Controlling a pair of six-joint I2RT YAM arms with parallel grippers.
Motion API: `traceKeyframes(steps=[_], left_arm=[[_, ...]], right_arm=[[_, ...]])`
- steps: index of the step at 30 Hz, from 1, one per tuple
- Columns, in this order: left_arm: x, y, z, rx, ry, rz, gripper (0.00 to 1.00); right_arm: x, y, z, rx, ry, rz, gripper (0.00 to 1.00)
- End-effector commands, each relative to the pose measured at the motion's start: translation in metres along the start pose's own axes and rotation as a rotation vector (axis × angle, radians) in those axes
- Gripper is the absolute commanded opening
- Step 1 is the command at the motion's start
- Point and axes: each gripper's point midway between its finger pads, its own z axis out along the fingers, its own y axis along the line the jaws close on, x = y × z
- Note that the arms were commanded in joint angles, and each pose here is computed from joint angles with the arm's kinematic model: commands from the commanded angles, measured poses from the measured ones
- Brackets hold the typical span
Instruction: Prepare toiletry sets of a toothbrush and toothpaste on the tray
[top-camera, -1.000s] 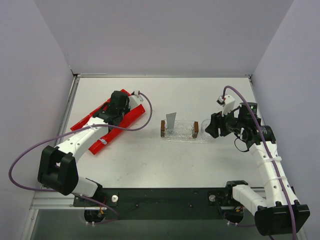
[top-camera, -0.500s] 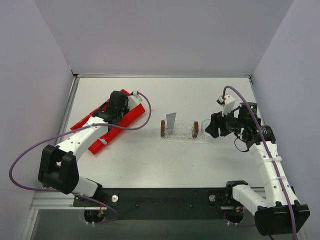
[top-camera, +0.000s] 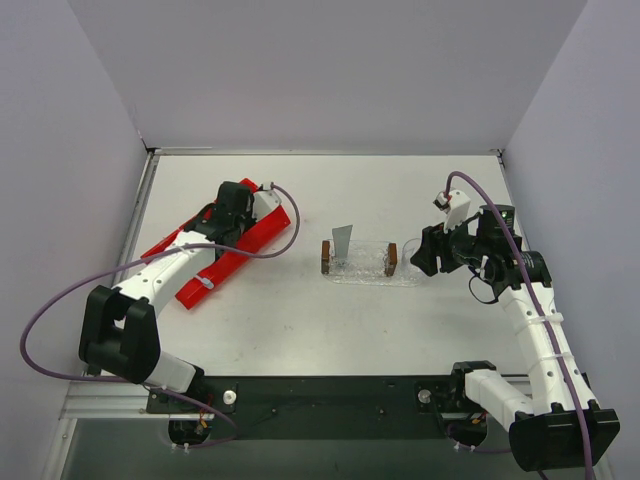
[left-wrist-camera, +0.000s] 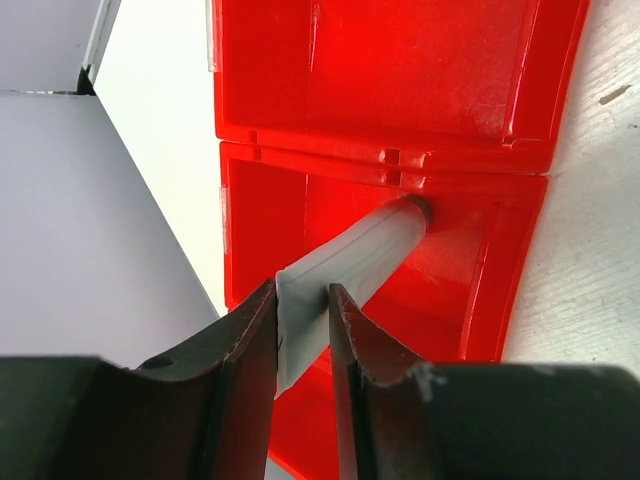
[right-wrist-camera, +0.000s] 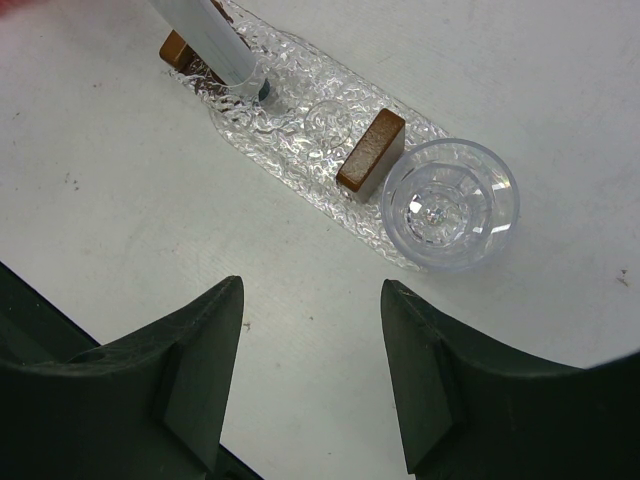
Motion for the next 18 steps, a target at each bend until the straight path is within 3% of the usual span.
traceKeyframes(steps=[1, 8, 18], left_arm=[[-0.0002, -0.0022, 0.0052, 0.029, -0.005, -0.036, 0.34], [0.0021, -0.0017, 0.0088, 0.044, -0.003, -0.057, 0.33], [0.0062, -0.0059, 0.0131, 0.097, 0.015, -0.084, 0.15]], right_arm=[[0.0012, 0.0030, -0.0004, -0.021, -0.002, 0.013, 0.53], [0.0008, 0.0024, -0.0006, -0.020, -0.005, 0.014, 0.53], [0.0013, 0.0022, 0.0001, -0.020, -0.001, 0.014, 0.53]])
